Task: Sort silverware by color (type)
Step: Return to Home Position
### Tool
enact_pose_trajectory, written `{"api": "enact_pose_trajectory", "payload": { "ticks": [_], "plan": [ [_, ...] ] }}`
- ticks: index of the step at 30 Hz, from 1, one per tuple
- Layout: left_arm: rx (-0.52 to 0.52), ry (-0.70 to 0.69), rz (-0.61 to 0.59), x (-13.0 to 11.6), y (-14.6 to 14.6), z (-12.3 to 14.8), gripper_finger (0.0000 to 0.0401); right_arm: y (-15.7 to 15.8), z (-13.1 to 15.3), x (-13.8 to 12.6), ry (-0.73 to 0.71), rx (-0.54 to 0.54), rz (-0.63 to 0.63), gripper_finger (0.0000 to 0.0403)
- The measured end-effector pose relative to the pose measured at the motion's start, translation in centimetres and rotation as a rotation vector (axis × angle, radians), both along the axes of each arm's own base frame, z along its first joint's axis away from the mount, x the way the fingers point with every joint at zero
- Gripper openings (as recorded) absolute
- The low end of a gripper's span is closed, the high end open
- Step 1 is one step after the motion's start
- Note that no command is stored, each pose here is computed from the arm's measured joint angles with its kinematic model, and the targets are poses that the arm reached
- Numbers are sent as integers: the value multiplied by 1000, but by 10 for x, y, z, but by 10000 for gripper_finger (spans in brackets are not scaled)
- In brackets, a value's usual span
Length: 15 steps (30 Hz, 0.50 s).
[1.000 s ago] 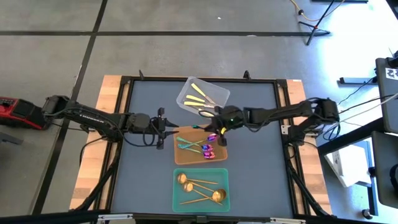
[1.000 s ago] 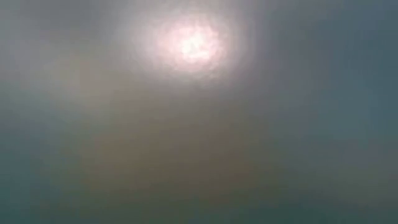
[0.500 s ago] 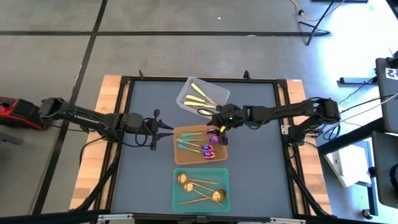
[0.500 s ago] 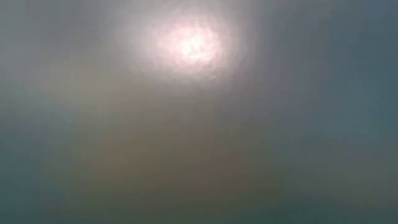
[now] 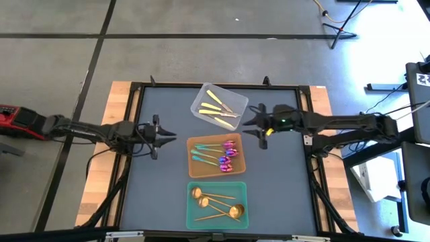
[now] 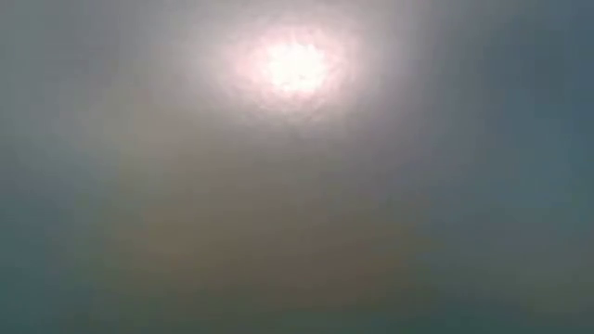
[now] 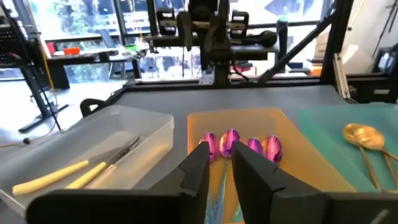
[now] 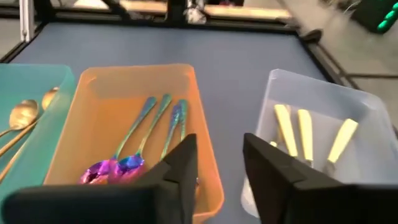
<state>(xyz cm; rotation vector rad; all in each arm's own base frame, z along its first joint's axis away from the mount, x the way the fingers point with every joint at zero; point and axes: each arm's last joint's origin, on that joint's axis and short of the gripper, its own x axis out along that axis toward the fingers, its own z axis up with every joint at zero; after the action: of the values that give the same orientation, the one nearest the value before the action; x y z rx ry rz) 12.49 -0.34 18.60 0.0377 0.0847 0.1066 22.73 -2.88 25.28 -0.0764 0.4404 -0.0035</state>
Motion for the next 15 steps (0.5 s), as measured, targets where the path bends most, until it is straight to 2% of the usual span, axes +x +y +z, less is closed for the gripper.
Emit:
{"api": "enact_pose_trajectory", "payload": {
  "ticks": [5,9,11,15],
  "plan": [
    [-31,-54,-7,-8,0,0,32,-5,-13,-28,-109,13,-59,62],
    [-93,-63,18,-11,1,-8,9,-3,-26,-49,-167,21,-88,14],
    [-107,-56,55,-12,2,-13,3,-2,-33,-57,-175,34,-112,4],
    [-103,-46,81,-13,3,-21,5,2,-49,-73,-192,91,-126,14]
  ]
}}
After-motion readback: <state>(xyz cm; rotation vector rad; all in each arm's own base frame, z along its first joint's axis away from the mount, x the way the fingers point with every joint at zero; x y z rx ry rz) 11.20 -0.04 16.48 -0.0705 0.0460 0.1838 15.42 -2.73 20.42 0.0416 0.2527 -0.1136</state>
